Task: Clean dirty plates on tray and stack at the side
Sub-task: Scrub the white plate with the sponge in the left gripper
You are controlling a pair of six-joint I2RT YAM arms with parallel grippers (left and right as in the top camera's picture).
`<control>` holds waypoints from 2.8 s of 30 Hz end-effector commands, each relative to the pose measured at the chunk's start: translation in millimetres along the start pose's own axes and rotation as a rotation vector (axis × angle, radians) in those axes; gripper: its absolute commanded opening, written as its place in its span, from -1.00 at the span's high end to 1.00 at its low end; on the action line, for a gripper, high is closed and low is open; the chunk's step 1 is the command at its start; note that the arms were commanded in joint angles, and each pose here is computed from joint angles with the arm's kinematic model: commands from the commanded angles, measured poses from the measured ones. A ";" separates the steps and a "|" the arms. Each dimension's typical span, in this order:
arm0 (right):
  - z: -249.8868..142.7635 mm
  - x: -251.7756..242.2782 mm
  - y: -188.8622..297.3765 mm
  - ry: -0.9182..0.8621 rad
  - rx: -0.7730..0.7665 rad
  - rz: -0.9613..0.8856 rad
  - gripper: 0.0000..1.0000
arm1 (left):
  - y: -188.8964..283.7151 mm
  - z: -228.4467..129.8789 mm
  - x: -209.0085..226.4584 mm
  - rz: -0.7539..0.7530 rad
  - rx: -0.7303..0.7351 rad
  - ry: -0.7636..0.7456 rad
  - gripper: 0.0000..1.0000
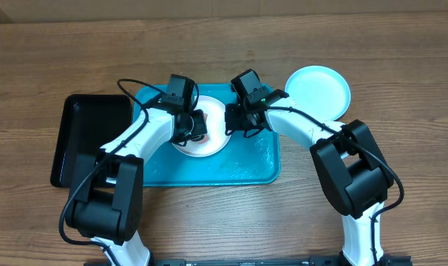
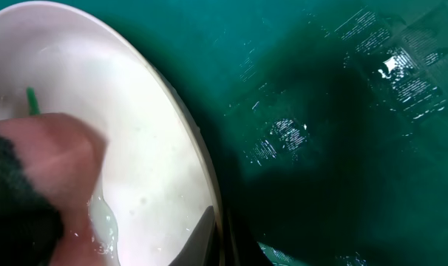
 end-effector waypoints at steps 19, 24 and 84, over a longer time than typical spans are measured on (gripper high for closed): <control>-12.3 -22.5 -12.5 -0.023 0.038 -0.113 0.92 | 31.0 39.3 -24.8 0.008 -0.062 0.028 0.92; -9.7 -21.6 -12.7 -0.020 0.025 -0.108 0.92 | 7.8 30.9 -36.8 -0.055 0.001 0.029 0.92; -9.5 -25.0 -12.3 -0.017 0.021 -0.136 0.92 | 26.7 47.0 36.0 0.674 -0.071 -0.028 0.91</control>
Point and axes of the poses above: each gripper's point midway between its finger pads, its own y axis back along the fingers, its own x axis along the line the jaws close on, z = x × y, the point moved 5 cm from there along y, back along the fingers, and after that the axes turned 10 degrees about y, right-handed, at the moved point
